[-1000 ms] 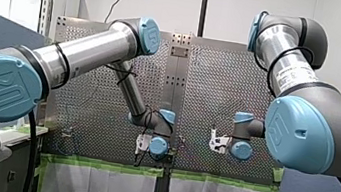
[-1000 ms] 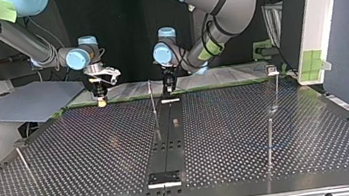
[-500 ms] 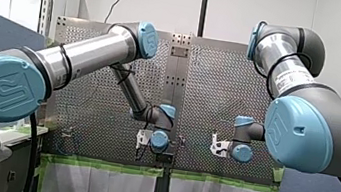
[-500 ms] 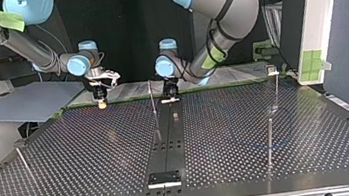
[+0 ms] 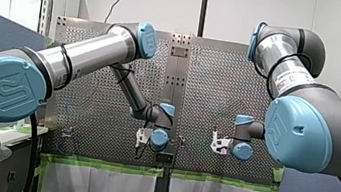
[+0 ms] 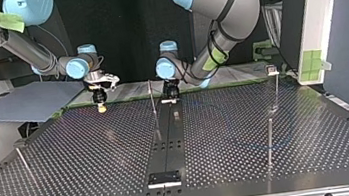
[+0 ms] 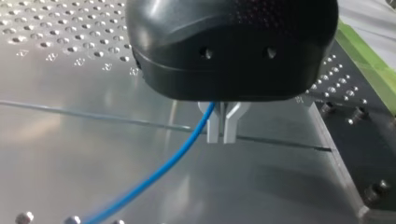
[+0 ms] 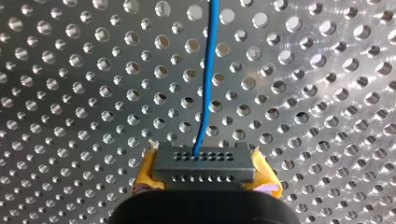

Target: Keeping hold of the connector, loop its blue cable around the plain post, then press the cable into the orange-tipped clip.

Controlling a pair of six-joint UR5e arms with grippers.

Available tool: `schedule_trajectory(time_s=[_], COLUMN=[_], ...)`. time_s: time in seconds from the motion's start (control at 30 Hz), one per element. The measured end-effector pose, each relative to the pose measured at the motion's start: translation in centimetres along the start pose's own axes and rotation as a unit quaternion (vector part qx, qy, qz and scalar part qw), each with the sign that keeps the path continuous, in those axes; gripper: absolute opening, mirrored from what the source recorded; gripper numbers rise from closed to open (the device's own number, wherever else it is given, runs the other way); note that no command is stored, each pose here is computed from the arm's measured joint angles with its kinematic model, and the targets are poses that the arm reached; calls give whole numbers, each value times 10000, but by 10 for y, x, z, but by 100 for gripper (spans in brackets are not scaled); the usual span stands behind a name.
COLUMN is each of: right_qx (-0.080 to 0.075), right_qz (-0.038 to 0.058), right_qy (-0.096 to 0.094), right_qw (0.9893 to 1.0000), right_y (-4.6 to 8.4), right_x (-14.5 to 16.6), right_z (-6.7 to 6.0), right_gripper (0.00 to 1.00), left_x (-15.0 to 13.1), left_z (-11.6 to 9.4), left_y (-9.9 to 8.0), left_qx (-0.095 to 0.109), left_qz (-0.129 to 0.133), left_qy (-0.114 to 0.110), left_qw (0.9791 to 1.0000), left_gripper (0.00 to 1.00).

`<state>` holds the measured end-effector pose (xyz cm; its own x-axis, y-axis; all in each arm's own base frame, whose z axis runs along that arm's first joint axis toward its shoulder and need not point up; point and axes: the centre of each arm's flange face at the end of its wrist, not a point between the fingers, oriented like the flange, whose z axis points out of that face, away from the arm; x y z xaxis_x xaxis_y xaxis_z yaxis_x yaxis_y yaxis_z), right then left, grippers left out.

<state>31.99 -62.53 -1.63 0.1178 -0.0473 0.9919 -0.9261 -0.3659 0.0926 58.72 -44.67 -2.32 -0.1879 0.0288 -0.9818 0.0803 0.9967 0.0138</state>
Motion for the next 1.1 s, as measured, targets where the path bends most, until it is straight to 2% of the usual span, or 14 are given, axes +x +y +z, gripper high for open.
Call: schedule_trajectory(time_s=[0.03, 0.07, 0.1, 0.17, 0.2, 0.27, 0.33, 0.6, 0.77, 0.9, 1.1], right_qx=[6, 11, 14, 19, 20, 27, 34, 63, 72, 74, 84], right_qz=[5, 10, 13, 18, 18, 20, 20, 12, 22, 23, 19], right_qy=[5, 8, 8, 2, -1, -7, -8, -52, -86, -108, -118], right_qw=[10000, 10000, 10000, 10000, 10000, 10000, 10000, 10000, 9999, 9999, 9999], right_y=[0, 0, 0, 0, 0, 0, -1, -4, -5, -5, -6], right_x=[0, 0, 0, 0, 0, 0, 0, -1, -2, -2, -3], right_z=[0, 1, 1, 1, 1, 0, 0, -1, -2, -2, -3], right_gripper=[0, 0, 0, 0, 0, 0, 0, 0, 0, 0, 0], left_x=[0, 0, 0, 0, 0, 1, 2, 9, 13, 6, -16], left_z=[0, -1, -1, -1, -1, -2, -3, -11, -26, -35, -46], left_y=[-1, -1, -2, -3, -3, -3, -3, 2, -2, -5, -5], left_qx=[6, 15, 22, 55, 78, 140, 159, 29, 188, 356, 495], left_qz=[3, 7, 8, 10, 14, 48, 86, 283, 399, 349, 184], left_qy=[1, 2, 2, 6, 11, 55, 107, 435, 642, 592, 359], left_qw=[10000, 10000, 10000, 10000, 10000, 9999, 9998, 9986, 9970, 9970, 9980], left_gripper=[22, 32, 32, 65, 65, 100, 100, 100, 100, 100, 100])
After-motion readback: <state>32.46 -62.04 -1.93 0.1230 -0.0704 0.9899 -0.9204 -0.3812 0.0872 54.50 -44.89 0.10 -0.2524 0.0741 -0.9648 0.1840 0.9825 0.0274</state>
